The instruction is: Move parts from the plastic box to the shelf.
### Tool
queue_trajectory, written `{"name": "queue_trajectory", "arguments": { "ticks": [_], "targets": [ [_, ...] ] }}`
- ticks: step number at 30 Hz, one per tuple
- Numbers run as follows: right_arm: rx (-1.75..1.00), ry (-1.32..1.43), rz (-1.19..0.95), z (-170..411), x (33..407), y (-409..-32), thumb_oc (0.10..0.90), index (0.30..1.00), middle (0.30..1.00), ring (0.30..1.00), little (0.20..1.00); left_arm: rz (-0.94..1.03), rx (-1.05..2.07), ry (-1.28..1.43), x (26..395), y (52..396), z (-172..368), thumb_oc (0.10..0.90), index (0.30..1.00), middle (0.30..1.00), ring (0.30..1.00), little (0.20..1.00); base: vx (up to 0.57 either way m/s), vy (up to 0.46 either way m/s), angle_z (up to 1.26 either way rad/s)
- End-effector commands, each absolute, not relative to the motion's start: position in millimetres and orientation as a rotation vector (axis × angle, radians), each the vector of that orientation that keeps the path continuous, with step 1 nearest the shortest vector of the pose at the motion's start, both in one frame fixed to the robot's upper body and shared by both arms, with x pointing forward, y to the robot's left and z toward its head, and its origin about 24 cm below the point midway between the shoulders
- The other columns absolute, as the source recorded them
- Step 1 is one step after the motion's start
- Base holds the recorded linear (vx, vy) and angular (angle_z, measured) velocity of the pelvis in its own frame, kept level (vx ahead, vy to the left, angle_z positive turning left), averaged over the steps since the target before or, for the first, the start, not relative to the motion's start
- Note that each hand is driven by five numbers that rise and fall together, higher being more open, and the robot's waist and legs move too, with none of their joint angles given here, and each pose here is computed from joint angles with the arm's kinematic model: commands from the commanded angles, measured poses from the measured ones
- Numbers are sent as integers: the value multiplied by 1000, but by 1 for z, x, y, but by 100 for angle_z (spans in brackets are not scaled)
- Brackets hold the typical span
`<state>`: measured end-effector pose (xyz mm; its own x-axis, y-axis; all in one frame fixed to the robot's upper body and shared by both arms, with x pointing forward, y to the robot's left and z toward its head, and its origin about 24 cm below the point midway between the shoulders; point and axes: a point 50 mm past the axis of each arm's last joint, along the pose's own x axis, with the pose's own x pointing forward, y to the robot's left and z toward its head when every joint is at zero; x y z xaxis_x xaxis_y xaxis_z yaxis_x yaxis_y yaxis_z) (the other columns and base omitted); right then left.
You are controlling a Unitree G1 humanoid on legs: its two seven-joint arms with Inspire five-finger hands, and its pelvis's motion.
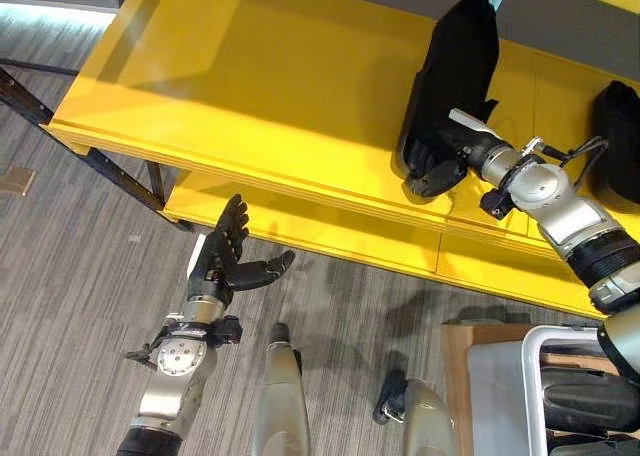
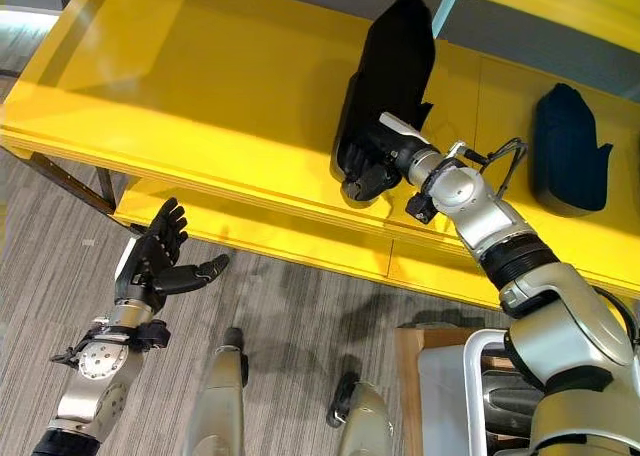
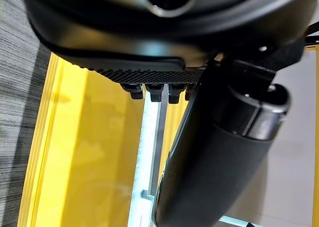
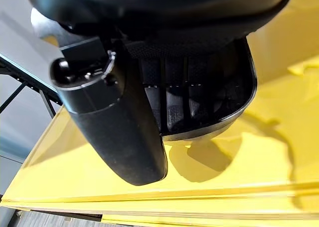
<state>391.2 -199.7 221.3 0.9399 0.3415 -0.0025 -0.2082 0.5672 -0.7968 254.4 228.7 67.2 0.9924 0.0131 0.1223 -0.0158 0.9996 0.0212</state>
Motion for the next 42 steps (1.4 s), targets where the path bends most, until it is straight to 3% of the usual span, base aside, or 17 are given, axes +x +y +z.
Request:
{"name": "queue_trajectory", "arguments": {
  "ticks": [1,42],
  "targets": [
    [-896,-431,245,297,382,-203,400,300,300,300,300,-66,15,-364,253,218,110,900,1000,1000,1000,1000,0,0,0],
    [-1065,-319,39,321,373,-266,400,300,300,300,300,-17,4,-345,242,234,105,900,1000,1000,1000,1000,6,-2,1]
  ]
}}
